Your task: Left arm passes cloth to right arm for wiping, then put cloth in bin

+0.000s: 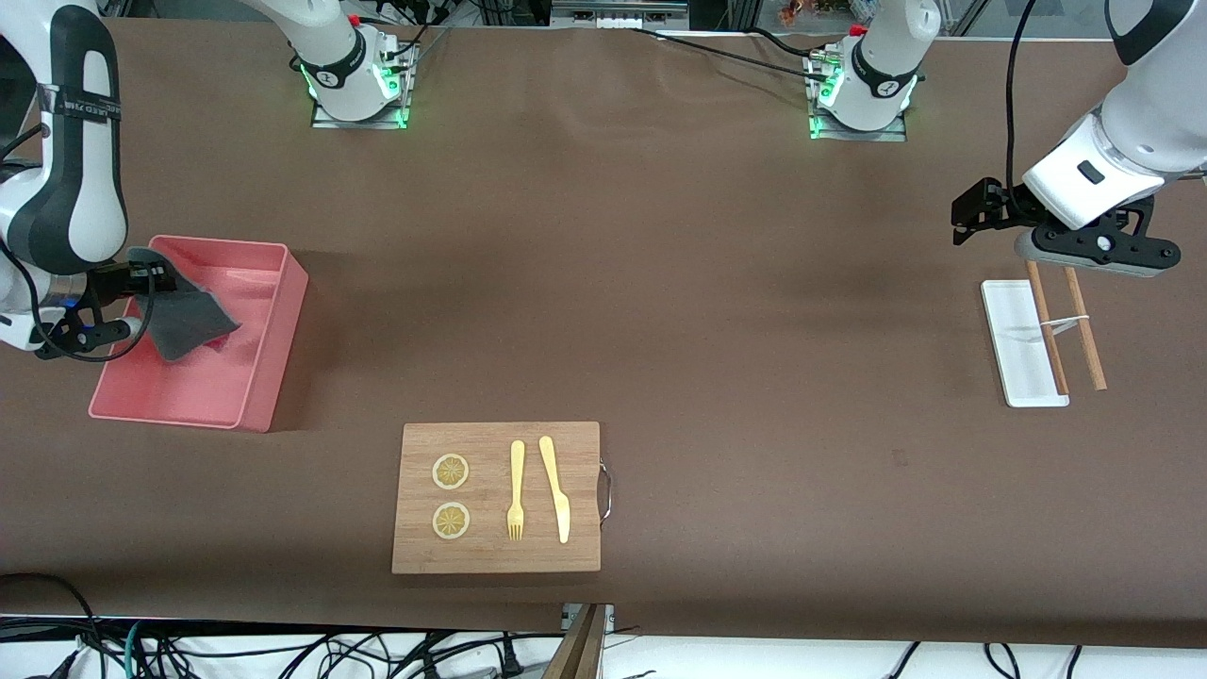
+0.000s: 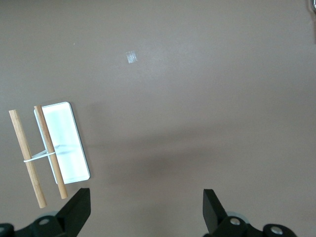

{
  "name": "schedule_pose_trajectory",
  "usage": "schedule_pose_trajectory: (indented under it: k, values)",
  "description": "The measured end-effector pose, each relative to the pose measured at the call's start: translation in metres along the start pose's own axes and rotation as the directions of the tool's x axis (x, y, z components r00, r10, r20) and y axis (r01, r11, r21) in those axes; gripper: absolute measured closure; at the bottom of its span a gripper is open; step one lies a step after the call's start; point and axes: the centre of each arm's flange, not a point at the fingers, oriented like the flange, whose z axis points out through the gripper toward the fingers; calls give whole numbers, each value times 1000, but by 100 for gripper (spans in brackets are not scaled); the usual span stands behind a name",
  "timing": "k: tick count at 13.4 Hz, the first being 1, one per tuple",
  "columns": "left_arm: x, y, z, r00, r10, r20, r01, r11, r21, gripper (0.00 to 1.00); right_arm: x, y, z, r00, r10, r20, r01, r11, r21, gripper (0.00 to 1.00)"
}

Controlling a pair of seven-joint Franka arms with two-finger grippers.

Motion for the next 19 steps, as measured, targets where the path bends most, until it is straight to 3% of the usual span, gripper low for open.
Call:
schedule_pose_trajectory:
  k: [6, 8, 14, 19]
  values:
    - [0, 0, 0, 1000, -1, 0, 1, 1000, 0, 0, 24, -66, -81, 997, -72, -26, 72, 997, -30, 14]
    - [0, 0, 0, 1000, -1, 0, 1, 1000, 0, 0, 31, -104, -111, 997, -62, -38, 61, 998, -23, 0]
    - [0, 0, 0, 1000, -1, 0, 1, 1000, 0, 0, -7, -157, -196, 992, -100, -79, 101, 995, 14, 0]
    - [0, 0, 0, 1000, -1, 0, 1, 1000, 0, 0, -38, -202, -219, 995, -30, -97, 31, 999, 15, 0]
